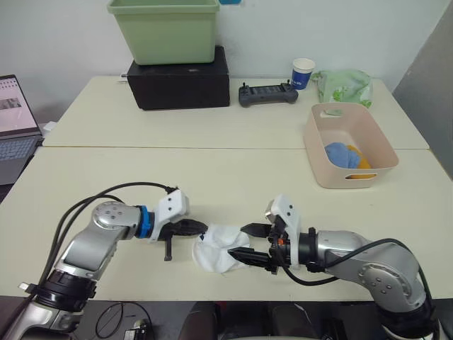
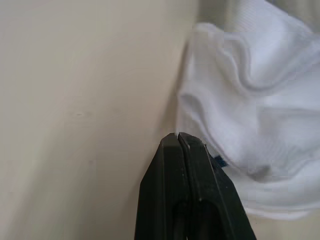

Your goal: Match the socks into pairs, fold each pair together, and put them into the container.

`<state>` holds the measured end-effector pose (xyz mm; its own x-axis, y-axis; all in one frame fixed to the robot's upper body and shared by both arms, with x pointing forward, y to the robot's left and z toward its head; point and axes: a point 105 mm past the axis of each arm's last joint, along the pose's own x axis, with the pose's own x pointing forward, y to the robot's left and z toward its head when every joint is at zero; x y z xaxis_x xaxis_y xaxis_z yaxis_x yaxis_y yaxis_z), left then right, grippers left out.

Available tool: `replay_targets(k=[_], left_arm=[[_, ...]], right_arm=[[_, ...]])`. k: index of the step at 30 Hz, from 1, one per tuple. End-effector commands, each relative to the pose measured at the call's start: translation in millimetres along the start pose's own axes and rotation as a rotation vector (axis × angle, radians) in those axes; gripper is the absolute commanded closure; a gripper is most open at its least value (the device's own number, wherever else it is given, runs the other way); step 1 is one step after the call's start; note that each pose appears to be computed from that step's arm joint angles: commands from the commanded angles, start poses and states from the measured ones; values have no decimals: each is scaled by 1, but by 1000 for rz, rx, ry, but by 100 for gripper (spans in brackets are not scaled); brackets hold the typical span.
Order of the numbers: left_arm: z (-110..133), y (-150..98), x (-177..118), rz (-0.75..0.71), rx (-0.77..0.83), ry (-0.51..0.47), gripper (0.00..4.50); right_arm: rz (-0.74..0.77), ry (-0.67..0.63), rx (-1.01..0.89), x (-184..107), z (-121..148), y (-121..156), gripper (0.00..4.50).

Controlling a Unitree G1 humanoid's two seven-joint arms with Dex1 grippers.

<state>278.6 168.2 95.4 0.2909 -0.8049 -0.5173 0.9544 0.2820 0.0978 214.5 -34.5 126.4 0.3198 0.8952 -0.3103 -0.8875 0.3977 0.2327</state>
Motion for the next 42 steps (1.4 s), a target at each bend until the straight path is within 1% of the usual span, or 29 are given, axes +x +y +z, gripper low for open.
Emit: replay_targets(k=[1,2,3,4,8,9,11,12,15,18,21,24,26,31,35,39,42], left_arm=[[16,28,-32,104,57,-17,450],[22,30,-34,98,72,-25,450],[27,30,-33,86,82,-36,450],[30,30,-32,76,88,-43,450],[60,13,-11,-40,153,-125,450],[63,11,-8,-54,154,-138,450],[65,6,-3,-81,163,-143,450],[63,5,-1,-90,168,-139,450],[60,2,4,-110,173,-133,450],[61,0,5,-127,173,-138,450],[61,-1,5,-146,174,-135,450],[63,-7,9,-185,187,-137,450],[66,-14,12,-223,193,-146,450],[65,-31,17,-305,214,-139,450],[61,-39,17,-342,231,-114,450],[44,-41,23,-341,269,-48,450],[31,-42,25,-341,258,-14,450]], right_arm=[[-84,-50,-97,-10,11,-9,115],[-116,-59,-98,-10,11,-14,115],[-127,-64,-98,-9,10,-17,155],[-131,-66,-99,-8,10,-18,174],[-146,-50,-92,-2,4,-26,318],[-145,-40,-91,-2,1,-27,361],[-137,-24,-90,0,-4,-27,429],[-127,-18,-89,2,-7,-26,446],[-75,2,-105,10,-11,-19,446],[7,20,-119,15,-13,-6,446],[93,75,-126,19,-24,8,446],[152,136,-191,22,-36,16,446],[166,152,-261,25,-37,19,446],[118,164,-410,24,-33,10,446],[76,116,-424,15,-19,6,446],[7,79,-410,10,-8,-5,446],[-50,81,-409,12,-7,-17,446]])
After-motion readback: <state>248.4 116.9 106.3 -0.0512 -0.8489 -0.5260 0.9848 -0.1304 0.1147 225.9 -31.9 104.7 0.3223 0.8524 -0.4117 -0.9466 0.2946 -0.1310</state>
